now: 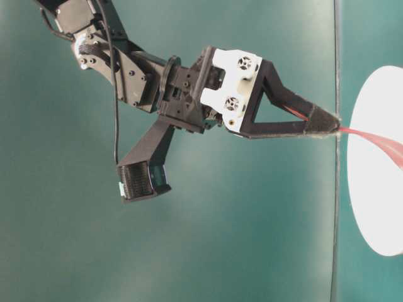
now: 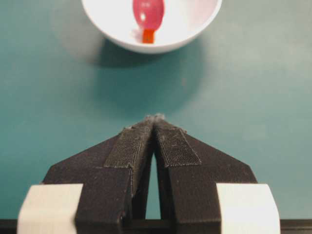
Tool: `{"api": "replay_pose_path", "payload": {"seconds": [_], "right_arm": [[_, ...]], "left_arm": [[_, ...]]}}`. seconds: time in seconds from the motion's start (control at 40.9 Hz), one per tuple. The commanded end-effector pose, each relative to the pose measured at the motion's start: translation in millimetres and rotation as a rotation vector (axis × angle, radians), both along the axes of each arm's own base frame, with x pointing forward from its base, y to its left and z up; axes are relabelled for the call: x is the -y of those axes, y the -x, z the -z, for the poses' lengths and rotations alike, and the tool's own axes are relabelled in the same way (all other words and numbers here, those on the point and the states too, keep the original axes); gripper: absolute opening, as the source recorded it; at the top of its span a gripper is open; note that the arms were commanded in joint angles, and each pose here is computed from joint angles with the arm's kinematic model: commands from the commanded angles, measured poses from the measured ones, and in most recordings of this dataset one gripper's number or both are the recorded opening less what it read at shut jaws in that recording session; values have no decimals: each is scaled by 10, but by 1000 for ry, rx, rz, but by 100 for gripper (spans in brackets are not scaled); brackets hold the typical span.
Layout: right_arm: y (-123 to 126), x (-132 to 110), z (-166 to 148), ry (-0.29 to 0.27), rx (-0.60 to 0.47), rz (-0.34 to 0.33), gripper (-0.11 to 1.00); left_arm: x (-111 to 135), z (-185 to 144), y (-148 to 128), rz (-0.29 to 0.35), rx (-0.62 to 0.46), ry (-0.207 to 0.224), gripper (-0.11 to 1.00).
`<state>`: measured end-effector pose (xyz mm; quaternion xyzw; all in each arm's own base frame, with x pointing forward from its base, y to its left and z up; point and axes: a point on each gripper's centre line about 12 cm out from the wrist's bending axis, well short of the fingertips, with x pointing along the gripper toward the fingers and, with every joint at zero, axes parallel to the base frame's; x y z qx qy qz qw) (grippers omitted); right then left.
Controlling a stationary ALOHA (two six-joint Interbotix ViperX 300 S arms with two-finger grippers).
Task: Grip the spoon and scoop the red block from the bowl with right arm.
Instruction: 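Lower the spoon bowl into the white bowl beside the red cube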
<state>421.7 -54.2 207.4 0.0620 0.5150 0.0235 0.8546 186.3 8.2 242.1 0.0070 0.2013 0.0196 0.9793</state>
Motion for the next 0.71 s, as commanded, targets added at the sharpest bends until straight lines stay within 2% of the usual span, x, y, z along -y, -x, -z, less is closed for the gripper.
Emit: {"api": "replay_pose_path", "payload": {"seconds": [0.0,0.684], "right_arm": [[-64,-10,-154,12,55,-1,24],[-136,-25,-191,22,121,14,24]], "left_arm": [[-5,-51,-21,0,17,-5,0],[-5,-50,-24,0,17,-5,0]]}}
